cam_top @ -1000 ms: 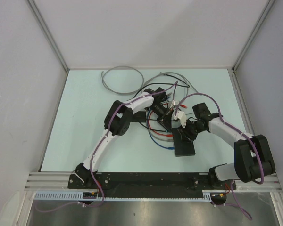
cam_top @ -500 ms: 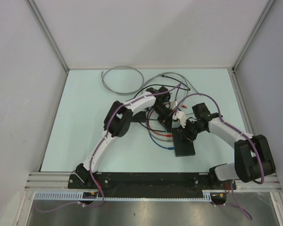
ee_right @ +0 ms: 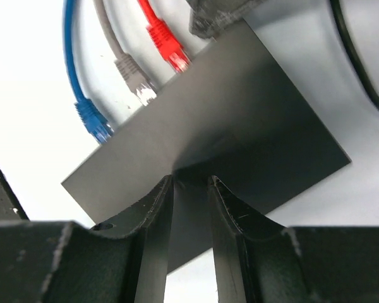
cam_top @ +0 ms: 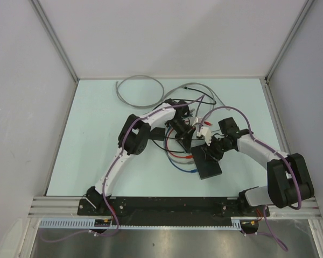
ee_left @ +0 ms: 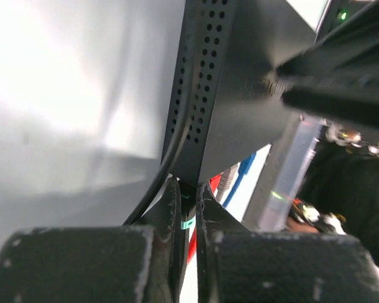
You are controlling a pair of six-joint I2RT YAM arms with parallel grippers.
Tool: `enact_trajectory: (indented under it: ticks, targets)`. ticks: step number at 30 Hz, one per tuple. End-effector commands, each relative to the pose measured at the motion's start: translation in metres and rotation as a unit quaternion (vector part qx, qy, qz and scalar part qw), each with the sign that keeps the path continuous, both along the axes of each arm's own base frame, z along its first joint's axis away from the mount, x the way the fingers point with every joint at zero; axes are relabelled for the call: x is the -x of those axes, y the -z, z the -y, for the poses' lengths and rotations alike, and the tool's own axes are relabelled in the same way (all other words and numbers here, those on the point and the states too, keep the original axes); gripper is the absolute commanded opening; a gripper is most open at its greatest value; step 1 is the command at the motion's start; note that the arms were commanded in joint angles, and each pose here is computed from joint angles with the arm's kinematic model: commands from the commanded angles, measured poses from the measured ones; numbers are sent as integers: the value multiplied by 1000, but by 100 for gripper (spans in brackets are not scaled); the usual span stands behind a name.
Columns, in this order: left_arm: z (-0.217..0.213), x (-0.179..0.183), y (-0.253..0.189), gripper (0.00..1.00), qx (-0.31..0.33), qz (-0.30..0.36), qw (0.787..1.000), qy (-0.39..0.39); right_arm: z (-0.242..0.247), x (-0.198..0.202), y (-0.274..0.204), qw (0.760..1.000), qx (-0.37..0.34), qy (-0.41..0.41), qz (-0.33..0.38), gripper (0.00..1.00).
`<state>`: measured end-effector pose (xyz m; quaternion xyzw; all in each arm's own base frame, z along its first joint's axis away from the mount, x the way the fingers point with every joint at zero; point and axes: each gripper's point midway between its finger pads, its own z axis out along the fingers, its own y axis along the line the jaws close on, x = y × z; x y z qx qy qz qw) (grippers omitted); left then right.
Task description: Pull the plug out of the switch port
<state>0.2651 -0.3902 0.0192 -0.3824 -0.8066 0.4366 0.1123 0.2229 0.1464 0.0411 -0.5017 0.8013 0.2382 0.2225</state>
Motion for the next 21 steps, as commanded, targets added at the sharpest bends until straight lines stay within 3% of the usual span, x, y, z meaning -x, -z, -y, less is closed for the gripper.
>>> enact_trajectory:
  ticks: [1, 4, 9, 13, 18, 21]
  targets:
    - [-95, -11, 95, 0, -243, 60, 965, 85, 39, 28, 33, 993, 96, 23, -61, 34]
    - [-87, -16, 88, 0, -228, 84, 966, 91, 38, 28, 35, 993, 98, 23, -64, 34]
    - [-123, 34, 101, 0, -254, 4, 962, 105, 38, 29, 35, 993, 98, 21, -65, 35]
    - [-124, 25, 105, 0, -270, 8, 959, 83, 38, 29, 37, 992, 100, 20, -69, 34]
    - [-98, -29, 95, 0, -284, 125, 946, 92, 36, 31, 37, 992, 99, 13, -70, 34]
    - [-96, -27, 100, 0, -295, 138, 939, 111, 34, 22, 26, 994, 97, 19, -55, 34]
